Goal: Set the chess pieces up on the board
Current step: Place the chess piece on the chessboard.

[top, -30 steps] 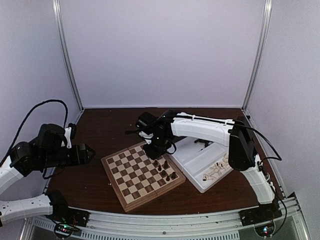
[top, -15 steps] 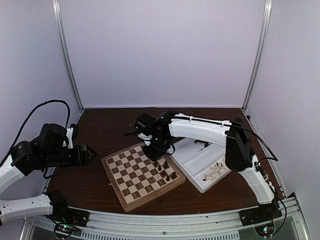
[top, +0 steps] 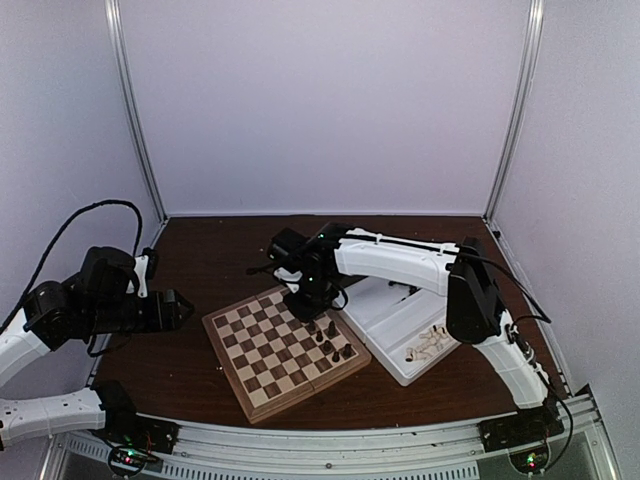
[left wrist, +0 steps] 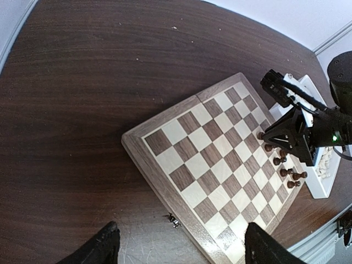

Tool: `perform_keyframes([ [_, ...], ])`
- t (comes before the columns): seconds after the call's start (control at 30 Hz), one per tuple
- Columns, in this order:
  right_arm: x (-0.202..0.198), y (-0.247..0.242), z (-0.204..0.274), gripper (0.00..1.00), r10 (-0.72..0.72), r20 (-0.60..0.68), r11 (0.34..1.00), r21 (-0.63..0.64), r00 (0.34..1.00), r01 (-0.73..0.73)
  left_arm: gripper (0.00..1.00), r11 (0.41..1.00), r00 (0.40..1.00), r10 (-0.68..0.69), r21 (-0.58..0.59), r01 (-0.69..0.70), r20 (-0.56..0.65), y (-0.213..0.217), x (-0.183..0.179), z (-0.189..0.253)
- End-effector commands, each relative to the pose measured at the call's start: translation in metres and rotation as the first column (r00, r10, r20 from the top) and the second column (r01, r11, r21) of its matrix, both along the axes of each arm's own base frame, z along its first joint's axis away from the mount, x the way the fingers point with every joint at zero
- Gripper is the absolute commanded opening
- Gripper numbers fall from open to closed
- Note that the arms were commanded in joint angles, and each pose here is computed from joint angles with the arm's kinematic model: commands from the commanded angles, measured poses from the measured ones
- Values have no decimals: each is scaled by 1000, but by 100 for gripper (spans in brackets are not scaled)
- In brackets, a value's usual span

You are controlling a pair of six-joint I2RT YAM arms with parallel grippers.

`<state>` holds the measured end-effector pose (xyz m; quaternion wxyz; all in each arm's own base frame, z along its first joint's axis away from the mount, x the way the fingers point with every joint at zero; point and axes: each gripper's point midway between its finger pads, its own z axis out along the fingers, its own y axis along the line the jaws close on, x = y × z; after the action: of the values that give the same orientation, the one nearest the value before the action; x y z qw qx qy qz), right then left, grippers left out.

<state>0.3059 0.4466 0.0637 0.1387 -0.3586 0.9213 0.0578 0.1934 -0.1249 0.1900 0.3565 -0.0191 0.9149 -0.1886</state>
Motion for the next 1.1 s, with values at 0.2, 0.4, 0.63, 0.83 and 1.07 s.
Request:
perform_keyframes([
  [0.2,7,0,4,25,-3,18,1000,-8,1000,3,78,1000,999,-23,-14,23,38,-5,4,14],
  [0.4,8,1,8,25,-3,22,1000,1,1000,3,78,1000,999,-27,-10,27,36,-5,4,13],
  [0.63,8,1,6,16,-3,20,1000,-1,1000,3,78,999,999,-30,-9,31,32,-5,4,12],
  [0.83,8,0,8,10,-5,20,1000,0,1000,5,78,999,999,-31,-11,31,32,-6,4,12],
  [1.07,7,-3,9,9,-8,16,1000,-9,1000,8,78,999,999,-31,-10,31,29,-6,4,12],
])
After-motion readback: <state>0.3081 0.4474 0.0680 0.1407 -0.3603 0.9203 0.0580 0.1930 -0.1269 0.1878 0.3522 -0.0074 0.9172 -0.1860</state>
